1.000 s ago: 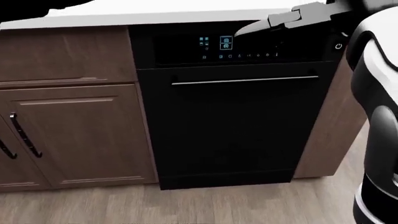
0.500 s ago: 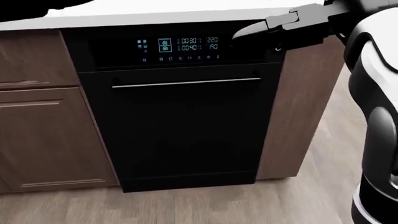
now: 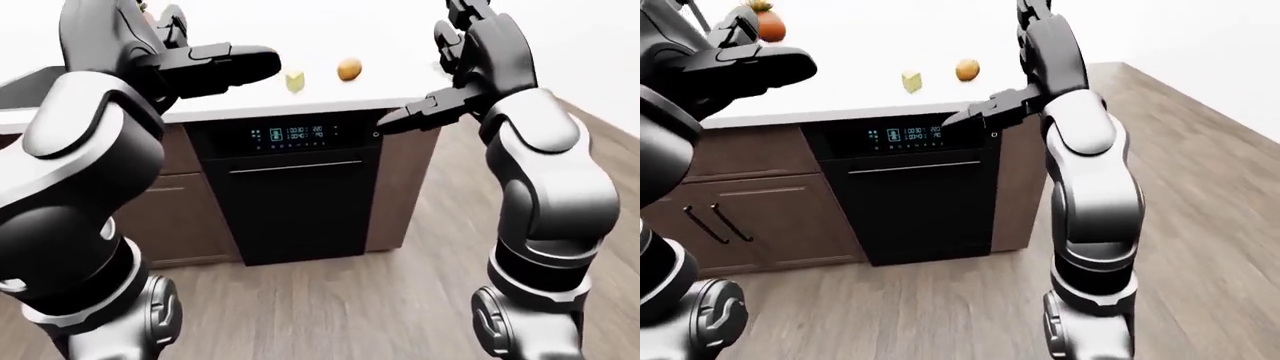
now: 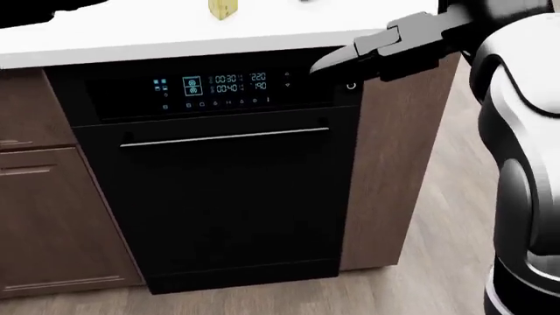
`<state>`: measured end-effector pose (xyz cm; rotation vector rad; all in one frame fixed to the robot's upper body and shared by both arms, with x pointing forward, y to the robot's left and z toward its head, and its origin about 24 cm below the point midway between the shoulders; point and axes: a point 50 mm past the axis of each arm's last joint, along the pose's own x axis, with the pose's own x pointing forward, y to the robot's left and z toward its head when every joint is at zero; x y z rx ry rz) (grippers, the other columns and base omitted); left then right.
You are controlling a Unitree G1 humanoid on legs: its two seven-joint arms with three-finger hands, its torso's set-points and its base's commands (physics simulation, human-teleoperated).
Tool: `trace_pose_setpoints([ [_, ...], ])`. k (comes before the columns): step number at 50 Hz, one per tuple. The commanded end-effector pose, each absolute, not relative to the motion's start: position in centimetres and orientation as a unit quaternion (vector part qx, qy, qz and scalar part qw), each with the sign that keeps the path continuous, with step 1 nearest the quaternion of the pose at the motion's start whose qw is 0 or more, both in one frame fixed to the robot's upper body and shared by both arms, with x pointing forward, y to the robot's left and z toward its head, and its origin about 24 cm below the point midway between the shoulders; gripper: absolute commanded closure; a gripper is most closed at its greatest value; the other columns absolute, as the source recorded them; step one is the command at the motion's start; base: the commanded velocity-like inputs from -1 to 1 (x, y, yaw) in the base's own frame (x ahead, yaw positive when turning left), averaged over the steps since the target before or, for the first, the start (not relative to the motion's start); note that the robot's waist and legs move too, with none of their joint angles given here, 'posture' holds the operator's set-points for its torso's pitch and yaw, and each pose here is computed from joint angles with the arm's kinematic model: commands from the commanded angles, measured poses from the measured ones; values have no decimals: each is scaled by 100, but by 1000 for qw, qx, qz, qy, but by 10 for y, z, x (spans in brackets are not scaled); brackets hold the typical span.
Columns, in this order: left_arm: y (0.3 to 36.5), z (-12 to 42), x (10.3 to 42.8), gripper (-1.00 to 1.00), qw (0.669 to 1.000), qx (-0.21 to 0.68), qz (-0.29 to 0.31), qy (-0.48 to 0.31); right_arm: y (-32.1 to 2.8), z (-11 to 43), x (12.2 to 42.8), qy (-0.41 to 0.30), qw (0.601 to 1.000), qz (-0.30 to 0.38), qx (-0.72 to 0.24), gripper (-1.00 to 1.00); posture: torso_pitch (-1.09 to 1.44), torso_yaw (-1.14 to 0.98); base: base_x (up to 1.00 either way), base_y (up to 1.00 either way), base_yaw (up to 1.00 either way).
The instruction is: Place the bread and cheese on the cutting board.
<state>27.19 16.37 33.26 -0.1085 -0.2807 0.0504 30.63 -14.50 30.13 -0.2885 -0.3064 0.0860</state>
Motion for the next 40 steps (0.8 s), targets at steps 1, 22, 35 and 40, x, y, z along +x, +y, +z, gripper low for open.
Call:
trace_pose_setpoints([
  [1,161,342,269,-100,985,-57,16,-162,-151,315,302,-182,972,24,-145,-100,0,0,59,9,0],
  [22,163,343,270,-100,985,-61,17,-162,-149,311,305,-175,973,25,-147,-100,0,0,29,7,0],
  [35,163,344,270,-100,985,-60,17,-163,-149,313,304,-180,974,24,-133,-100,0,0,9,4,0],
  [40,163,343,270,-100,985,-59,17,-163,-147,312,304,-180,973,25,-140,-100,0,0,0,0,0],
])
